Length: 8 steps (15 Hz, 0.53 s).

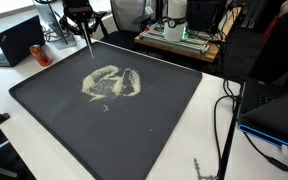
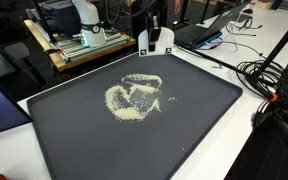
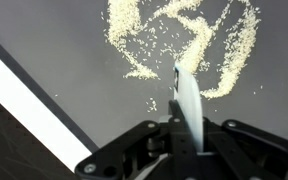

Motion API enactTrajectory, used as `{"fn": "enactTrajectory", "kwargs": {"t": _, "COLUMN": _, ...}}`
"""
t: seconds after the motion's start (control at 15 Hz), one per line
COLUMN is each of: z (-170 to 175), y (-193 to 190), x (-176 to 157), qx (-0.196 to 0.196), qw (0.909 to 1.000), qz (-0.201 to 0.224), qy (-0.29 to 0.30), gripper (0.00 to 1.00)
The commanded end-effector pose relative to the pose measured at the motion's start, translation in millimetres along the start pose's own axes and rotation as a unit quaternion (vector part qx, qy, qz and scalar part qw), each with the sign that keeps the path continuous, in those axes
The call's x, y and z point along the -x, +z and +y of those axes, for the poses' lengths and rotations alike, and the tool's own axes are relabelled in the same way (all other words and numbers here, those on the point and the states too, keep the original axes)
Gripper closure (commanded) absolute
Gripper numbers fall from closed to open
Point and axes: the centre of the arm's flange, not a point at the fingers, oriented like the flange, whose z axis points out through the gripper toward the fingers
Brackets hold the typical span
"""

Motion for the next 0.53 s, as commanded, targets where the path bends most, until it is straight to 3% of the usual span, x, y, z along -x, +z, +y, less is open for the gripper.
{"fn": "enactTrajectory", "kwargs": {"t": 0.0, "z": 1.3, "y": -5.3, "x": -0.2, "qx": -0.02, "qw": 0.9986, "qz": 0.045, "qy": 0.019, "gripper": 0.99}}
{"fn": "enactTrajectory", "kwargs": {"t": 0.2, "z": 3.4, "y": -6.6, "x": 3.8, "qx": -0.035, "qw": 0.9952, "qz": 0.074, "qy": 0.055, "gripper": 0.99}}
{"fn": "enactTrajectory", "kwargs": {"t": 0.33, "z": 6.0, "y": -9.5, "x": 7.4, "qx": -0.007, "qw": 0.9908, "qz": 0.101, "qy": 0.09, "gripper": 0.99}}
{"fn": "enactTrajectory", "kwargs": {"t": 0.4, "z": 9.2, "y": -10.4, "x": 8.3, "qx": -0.006, "qw": 0.9902, "qz": 0.097, "qy": 0.1, "gripper": 0.99}}
{"fn": "enactTrajectory", "kwargs": {"t": 0.47, "z": 10.4, "y": -8.2, "x": 10.4, "qx": -0.007, "qw": 0.9919, "qz": 0.067, "qy": 0.108, "gripper": 0.99}}
